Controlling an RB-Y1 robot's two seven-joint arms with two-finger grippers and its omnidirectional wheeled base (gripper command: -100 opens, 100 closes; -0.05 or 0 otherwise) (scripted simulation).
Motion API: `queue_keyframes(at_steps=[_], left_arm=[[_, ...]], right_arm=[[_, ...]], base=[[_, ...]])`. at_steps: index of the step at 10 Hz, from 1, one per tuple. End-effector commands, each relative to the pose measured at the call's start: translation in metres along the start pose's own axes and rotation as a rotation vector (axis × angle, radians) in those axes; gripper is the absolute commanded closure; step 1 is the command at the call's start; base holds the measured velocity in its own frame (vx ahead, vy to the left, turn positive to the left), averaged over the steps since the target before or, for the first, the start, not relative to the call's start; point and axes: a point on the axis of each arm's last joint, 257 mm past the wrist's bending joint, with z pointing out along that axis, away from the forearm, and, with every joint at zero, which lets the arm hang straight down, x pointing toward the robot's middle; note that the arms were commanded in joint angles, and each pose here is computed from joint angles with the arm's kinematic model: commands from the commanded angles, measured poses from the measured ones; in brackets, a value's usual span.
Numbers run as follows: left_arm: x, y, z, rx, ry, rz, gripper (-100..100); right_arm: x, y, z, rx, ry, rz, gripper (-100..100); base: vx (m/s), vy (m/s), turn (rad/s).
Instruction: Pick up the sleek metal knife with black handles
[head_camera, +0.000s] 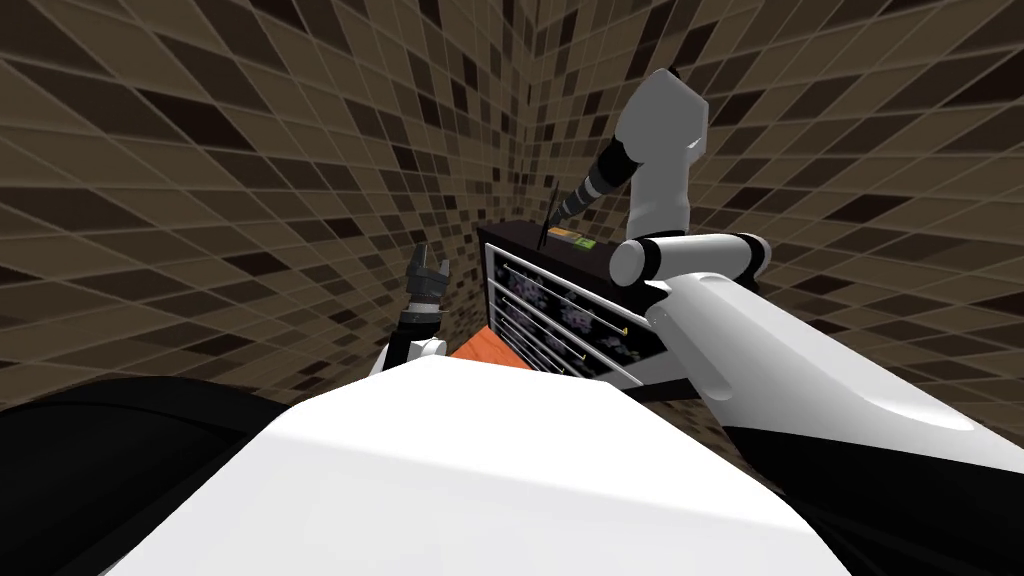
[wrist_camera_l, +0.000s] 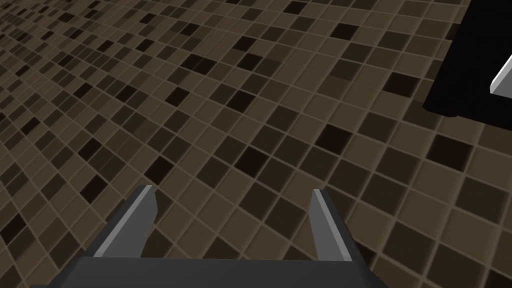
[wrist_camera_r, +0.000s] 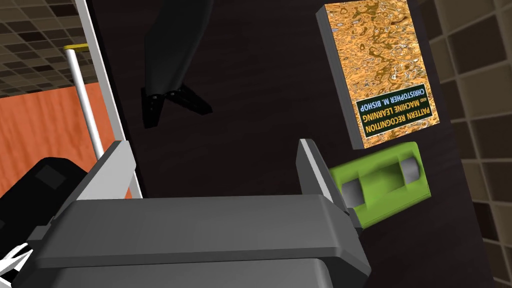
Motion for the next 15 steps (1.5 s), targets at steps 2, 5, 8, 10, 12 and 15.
queue_keyframes(at_steps=[2, 5, 8, 10, 12, 15], left_arm=[[0.000, 0.000, 0.000, 0.000, 0.000, 0.000, 0], [0.000, 0.000, 0.000, 0.000, 0.000, 0.000, 0], [0.000, 0.000, 0.000, 0.000, 0.000, 0.000, 0], [0.000, 0.000, 0.000, 0.000, 0.000, 0.000, 0], [0.000, 0.000, 0.000, 0.000, 0.000, 0.000, 0], [0.000, 0.000, 0.000, 0.000, 0.000, 0.000, 0]], right_arm=[[0.001, -0.018, -0.014, 0.070, -0.045, 0.035, -100], [0.000, -0.039, -0.029, 0.147, -0.094, 0.067, -100], [-0.003, -0.057, -0.038, 0.209, -0.139, 0.088, -100], [-0.004, -0.064, -0.042, 0.230, -0.153, 0.093, -100], [-0.003, -0.065, -0.043, 0.234, -0.156, 0.094, -100], [-0.010, -0.062, -0.023, 0.232, -0.155, 0.094, -100]], base=[[0.067, 0.029, -0.080], [0.086, 0.031, -0.091], [0.076, 0.044, -0.052], [0.048, 0.034, -0.026], [0.040, 0.026, -0.023], [-0.003, 0.027, 0.004]])
